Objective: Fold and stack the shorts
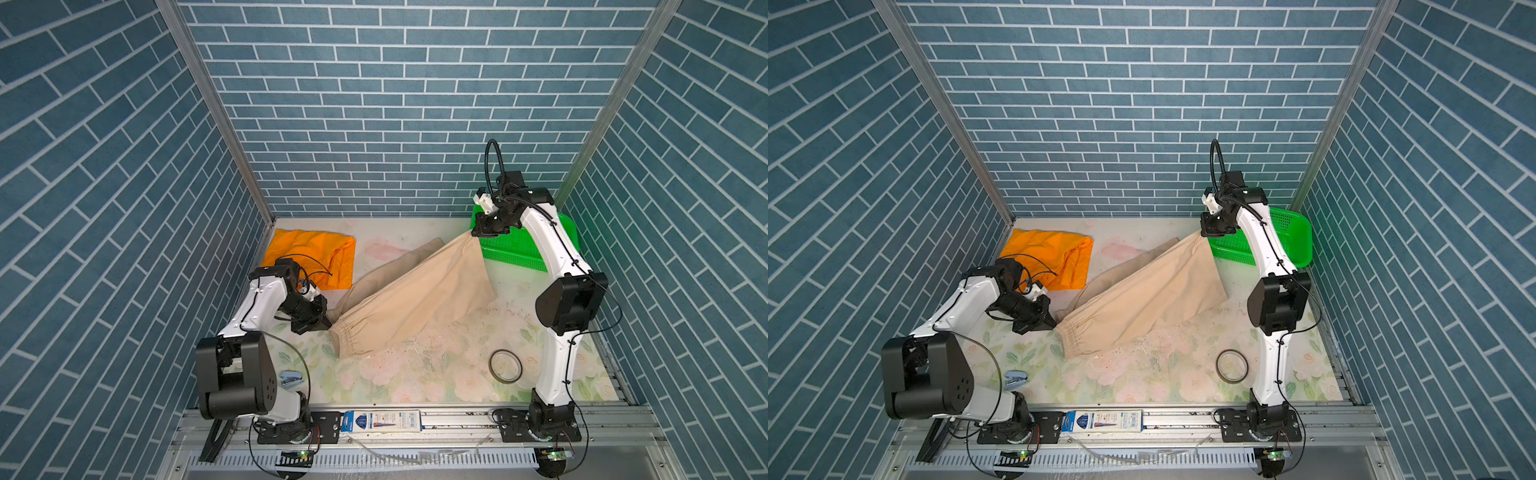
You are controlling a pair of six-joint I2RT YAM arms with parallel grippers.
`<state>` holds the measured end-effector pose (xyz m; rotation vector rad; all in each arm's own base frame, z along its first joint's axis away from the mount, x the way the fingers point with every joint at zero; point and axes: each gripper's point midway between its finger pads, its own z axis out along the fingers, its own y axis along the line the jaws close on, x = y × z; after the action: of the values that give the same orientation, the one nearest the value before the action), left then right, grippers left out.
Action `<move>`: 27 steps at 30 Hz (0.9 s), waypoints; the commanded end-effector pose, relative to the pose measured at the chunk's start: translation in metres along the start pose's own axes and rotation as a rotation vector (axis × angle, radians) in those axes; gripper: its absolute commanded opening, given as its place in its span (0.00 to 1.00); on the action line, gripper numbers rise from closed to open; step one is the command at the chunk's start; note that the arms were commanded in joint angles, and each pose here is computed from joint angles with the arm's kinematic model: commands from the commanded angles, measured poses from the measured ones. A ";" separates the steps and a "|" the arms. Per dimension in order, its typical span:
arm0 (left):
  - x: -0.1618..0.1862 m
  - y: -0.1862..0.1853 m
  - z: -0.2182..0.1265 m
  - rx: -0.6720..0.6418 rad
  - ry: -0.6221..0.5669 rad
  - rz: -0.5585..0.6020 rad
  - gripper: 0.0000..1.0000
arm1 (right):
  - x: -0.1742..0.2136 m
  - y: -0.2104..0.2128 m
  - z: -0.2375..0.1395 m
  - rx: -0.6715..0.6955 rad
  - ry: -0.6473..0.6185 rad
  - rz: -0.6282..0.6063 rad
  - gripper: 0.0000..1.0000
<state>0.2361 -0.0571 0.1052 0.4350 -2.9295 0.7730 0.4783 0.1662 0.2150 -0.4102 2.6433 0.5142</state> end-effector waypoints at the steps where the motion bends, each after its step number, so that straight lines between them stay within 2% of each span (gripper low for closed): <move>1: -0.007 0.015 0.000 -0.050 0.016 0.014 0.03 | -0.003 -0.009 0.026 -0.023 0.024 -0.021 0.00; 6: -0.035 0.013 -0.001 -0.051 -0.038 0.008 0.03 | -0.017 -0.006 0.061 -0.112 -0.025 -0.029 0.00; 12: -0.058 0.021 0.005 -0.086 -0.081 0.002 0.04 | -0.032 -0.013 0.094 -0.135 -0.064 -0.022 0.00; 13: -0.062 0.021 0.006 -0.081 -0.084 0.004 0.07 | -0.033 -0.010 0.099 -0.153 -0.068 -0.026 0.00; 14: -0.065 0.021 0.007 -0.080 -0.089 -0.002 0.21 | -0.034 -0.006 0.104 -0.174 -0.070 -0.030 0.00; 15: -0.068 0.022 0.008 -0.084 -0.093 -0.002 0.32 | -0.035 -0.002 0.107 -0.187 -0.073 -0.037 0.05; 17: -0.075 0.024 0.006 -0.105 -0.110 -0.001 0.40 | -0.036 0.006 0.113 -0.200 -0.077 -0.054 0.12; 18: -0.079 0.024 0.003 -0.112 -0.121 0.007 0.48 | -0.036 0.011 0.113 -0.211 -0.080 -0.065 0.15; 19: -0.084 0.023 -0.004 -0.126 -0.142 0.011 0.60 | -0.038 0.016 0.112 -0.220 -0.088 -0.075 0.20; 23: -0.106 0.001 -0.048 -0.119 -0.263 0.046 0.72 | -0.053 0.026 0.094 -0.210 -0.147 -0.091 0.40; 27: -0.113 -0.029 -0.106 -0.102 -0.403 0.080 0.77 | -0.065 0.028 0.064 -0.160 -0.199 -0.088 0.44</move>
<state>0.3563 -0.0059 0.1513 0.4926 -3.2798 0.6106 0.5441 0.2329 0.1396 -0.4959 2.5073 0.7366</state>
